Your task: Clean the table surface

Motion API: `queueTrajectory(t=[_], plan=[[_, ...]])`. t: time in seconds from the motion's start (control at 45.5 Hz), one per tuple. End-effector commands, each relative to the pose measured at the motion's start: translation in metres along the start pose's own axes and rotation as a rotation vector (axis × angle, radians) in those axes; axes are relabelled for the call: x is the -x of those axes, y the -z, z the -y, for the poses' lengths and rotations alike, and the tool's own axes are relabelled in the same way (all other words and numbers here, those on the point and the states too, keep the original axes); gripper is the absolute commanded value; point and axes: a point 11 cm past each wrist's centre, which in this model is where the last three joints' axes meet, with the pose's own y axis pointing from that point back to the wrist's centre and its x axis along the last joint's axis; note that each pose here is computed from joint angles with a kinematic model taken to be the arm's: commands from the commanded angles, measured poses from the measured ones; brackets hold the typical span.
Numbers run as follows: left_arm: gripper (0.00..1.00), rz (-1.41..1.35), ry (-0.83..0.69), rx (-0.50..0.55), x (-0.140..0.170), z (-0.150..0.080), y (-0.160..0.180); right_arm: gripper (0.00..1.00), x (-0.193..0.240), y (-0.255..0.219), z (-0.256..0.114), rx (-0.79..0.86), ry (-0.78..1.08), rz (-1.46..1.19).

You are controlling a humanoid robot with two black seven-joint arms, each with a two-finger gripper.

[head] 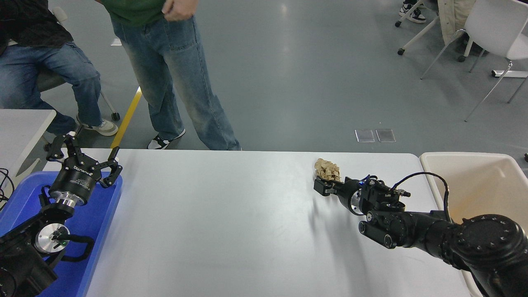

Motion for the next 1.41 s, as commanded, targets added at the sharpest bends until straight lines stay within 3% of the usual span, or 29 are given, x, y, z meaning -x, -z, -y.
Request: queueTrajectory(t=[0.0,0.11,0.308,0.418,0.484,0.571,1.099,1.253,1.385], plan=[[1.00,0.000,0.000,0.000,0.000,0.000,0.000,0.85,0.003,-0.002,-0.001,0.001,0.000,-0.013],[1.00,0.000,0.000,0.000,0.000,0.000,0.000,0.71,0.004,0.000,-0.001,-0.009,0.004,-0.017],[1.00,0.000,0.000,0.000,0.000,0.000,0.000,0.65,0.005,0.001,-0.001,-0.020,0.008,-0.044],[1.00,0.000,0.000,0.000,0.000,0.000,0.000,0.44,0.006,0.001,-0.001,-0.024,0.018,-0.059],[1.00,0.000,0.000,0.000,0.000,0.000,0.000,0.17,0.010,0.000,-0.002,-0.025,0.043,-0.070],[1.00,0.000,0.000,0.000,0.000,0.000,0.000,0.01,0.015,-0.001,-0.003,-0.024,0.076,-0.072],[1.00,0.000,0.000,0.000,0.000,0.000,0.000,0.00,0.004,0.006,0.001,-0.041,0.143,-0.043],[1.00,0.000,0.000,0.000,0.000,0.000,0.000,0.00,-0.023,0.041,0.005,-0.111,0.124,0.041],[1.00,0.000,0.000,0.000,0.000,0.000,0.000,0.00,-0.019,0.082,-0.002,-0.219,0.176,0.058]])
